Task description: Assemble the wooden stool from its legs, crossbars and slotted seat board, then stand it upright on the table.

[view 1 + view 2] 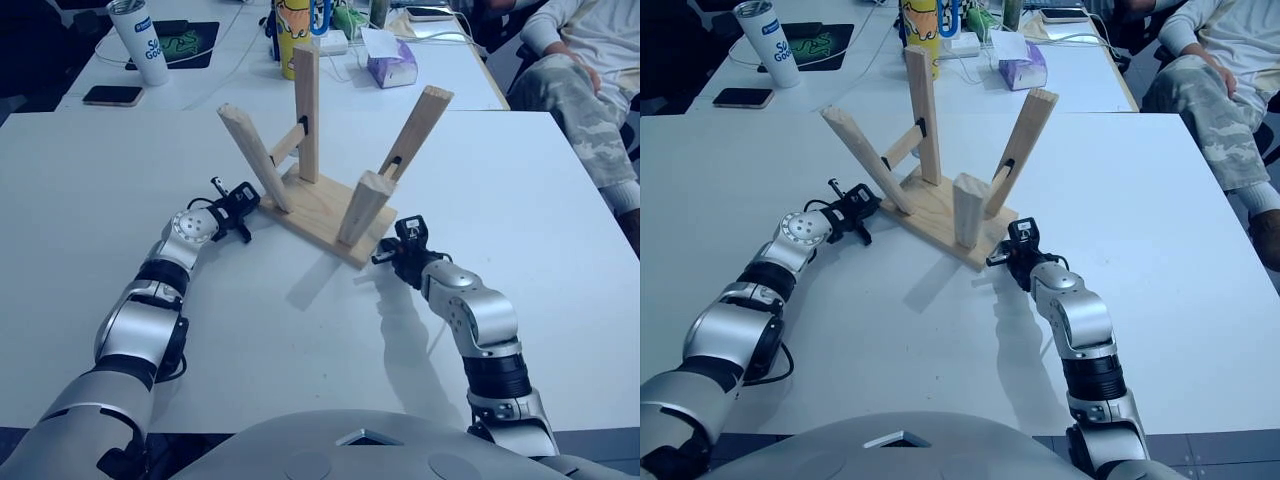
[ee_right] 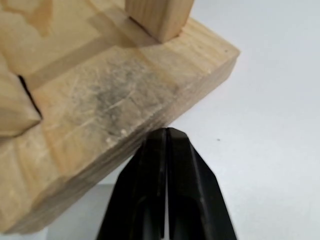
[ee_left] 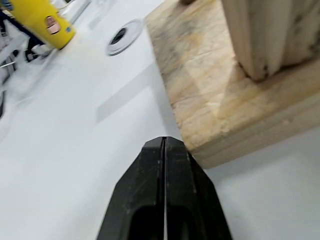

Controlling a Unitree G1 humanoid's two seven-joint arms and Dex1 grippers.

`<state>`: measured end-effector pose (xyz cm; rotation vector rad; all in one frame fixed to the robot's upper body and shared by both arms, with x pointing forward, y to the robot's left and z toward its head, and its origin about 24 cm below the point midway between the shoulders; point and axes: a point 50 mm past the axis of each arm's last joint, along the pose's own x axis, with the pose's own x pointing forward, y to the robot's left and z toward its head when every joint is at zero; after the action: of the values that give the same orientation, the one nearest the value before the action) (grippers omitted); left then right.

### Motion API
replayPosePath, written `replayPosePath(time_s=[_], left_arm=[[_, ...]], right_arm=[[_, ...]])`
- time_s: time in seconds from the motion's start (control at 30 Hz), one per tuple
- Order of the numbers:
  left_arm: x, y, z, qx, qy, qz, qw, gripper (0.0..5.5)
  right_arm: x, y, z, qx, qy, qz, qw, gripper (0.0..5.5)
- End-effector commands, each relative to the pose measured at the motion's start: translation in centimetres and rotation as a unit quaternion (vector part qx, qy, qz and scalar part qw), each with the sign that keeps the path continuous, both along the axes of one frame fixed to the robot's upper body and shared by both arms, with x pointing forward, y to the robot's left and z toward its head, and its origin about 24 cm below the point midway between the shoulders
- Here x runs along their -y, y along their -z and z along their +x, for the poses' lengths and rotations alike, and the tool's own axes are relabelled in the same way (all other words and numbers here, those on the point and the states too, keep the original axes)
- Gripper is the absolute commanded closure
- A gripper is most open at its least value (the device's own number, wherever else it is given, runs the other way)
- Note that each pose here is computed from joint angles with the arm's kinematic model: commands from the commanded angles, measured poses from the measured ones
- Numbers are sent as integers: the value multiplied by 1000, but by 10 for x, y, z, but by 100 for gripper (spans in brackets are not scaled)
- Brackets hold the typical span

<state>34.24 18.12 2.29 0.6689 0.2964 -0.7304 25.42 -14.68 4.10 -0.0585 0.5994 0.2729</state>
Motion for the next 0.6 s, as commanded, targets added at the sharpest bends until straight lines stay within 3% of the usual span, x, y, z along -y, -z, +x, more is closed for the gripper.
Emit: replayPosePath(time_s=[0.03, 0.17, 0.27, 0.53, 0.6], left_arm=[[38, 35, -37, -87, 104, -37, 990, 550], [62, 31, -54, -88, 142, -80, 983, 550], [66, 20, -56, -74, 129, -104, 983, 550], [35, 10, -40, -33, -19, -116, 993, 550], [21, 8, -34, -34, -69, -124, 989, 550]], right_arm=[[-6, 9, -1, -24, -6, 19, 1000, 548], [-7, 5, 7, -11, -19, 40, 999, 548], [-7, 1, 13, 1, -28, 36, 999, 548], [14, -7, 27, 67, 18, -17, 997, 548], [27, -26, 35, 149, 44, -42, 987, 548]])
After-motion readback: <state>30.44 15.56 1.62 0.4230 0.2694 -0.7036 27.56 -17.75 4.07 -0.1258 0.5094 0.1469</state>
